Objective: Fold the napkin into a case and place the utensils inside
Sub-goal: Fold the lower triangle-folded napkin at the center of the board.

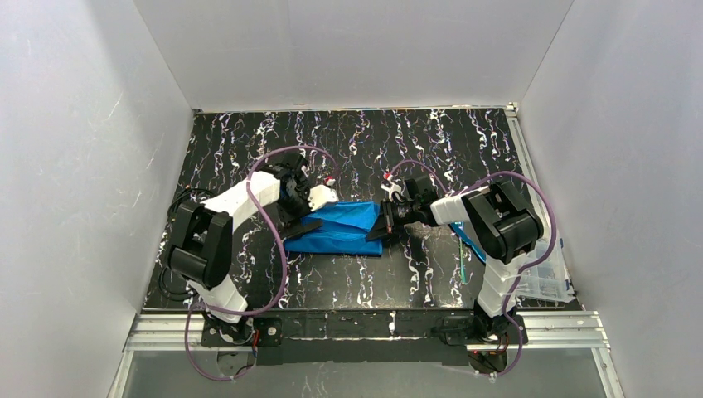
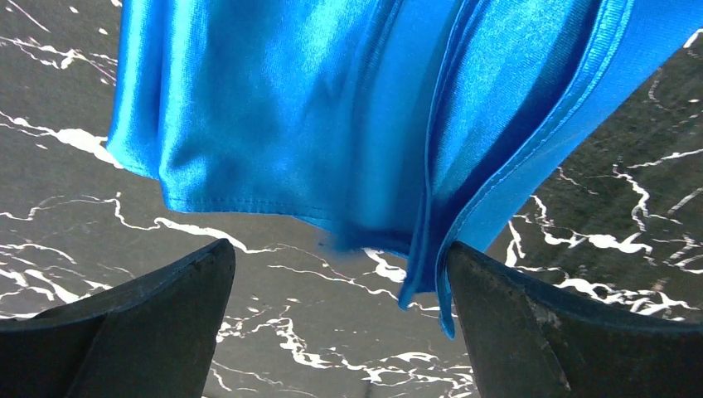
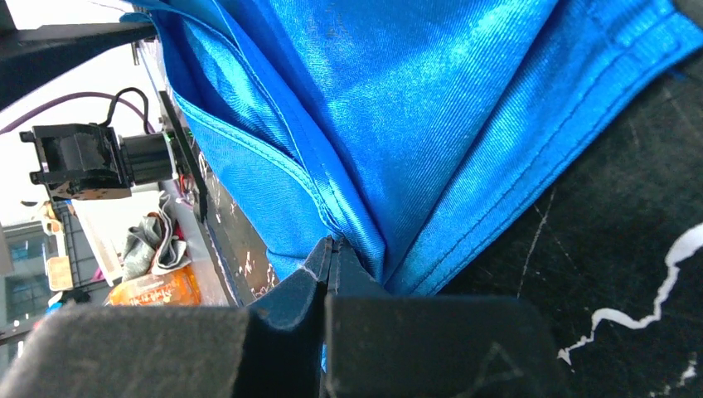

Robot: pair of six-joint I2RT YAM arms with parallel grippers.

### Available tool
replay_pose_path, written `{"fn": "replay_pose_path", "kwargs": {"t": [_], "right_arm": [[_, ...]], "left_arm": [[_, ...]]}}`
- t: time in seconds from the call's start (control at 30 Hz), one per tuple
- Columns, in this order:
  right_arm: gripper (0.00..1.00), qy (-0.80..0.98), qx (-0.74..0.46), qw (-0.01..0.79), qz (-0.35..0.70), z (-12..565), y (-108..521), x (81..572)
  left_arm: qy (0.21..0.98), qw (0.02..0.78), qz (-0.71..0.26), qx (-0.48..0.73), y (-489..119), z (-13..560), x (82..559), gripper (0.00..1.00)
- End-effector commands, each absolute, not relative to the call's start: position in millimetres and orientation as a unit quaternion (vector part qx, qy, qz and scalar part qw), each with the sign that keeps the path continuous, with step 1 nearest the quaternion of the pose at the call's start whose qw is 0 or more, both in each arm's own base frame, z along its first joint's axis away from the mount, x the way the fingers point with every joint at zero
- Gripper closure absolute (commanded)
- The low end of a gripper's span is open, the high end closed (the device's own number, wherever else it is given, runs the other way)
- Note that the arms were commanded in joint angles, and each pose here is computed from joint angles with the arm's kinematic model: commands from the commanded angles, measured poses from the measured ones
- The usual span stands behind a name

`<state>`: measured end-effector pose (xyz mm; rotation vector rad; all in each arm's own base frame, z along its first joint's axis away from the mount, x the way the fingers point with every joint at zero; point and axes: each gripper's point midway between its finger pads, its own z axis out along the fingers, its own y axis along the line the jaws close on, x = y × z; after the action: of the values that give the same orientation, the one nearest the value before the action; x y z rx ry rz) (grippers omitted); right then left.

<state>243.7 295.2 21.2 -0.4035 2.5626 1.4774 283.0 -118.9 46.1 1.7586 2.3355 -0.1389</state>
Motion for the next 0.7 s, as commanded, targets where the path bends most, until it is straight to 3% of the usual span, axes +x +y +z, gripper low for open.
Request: {"fn": "replay_pose_path", "kwargs": {"t": [0.0,0.17,0.47,0.67], "right_arm": [[0.99,0.881,-0.133,0.078,0.448,7.1,280.4,241.5],[0.99,0.879,-0.136,0.083,0.448,12.6,280.9,242.5],[0.99,0.871,-0.134,0.098,0.462,28.2,288.4,252.6],[0.99,0.871,-0.132,0.095,0.464,27.5,288.9,252.2]], "left_arm": [[0.816,0.078,-0.126,0.559,-127.2,58.1,263.1,0.02],[0.823,0.075,-0.145,0.543,-129.0,65.6,263.7,0.02],[0.779,-0.001,-0.230,0.583,-122.5,73.0,213.6,0.02],[0.784,0.084,-0.160,0.593,-100.3,85.0,251.0,0.02]]}}
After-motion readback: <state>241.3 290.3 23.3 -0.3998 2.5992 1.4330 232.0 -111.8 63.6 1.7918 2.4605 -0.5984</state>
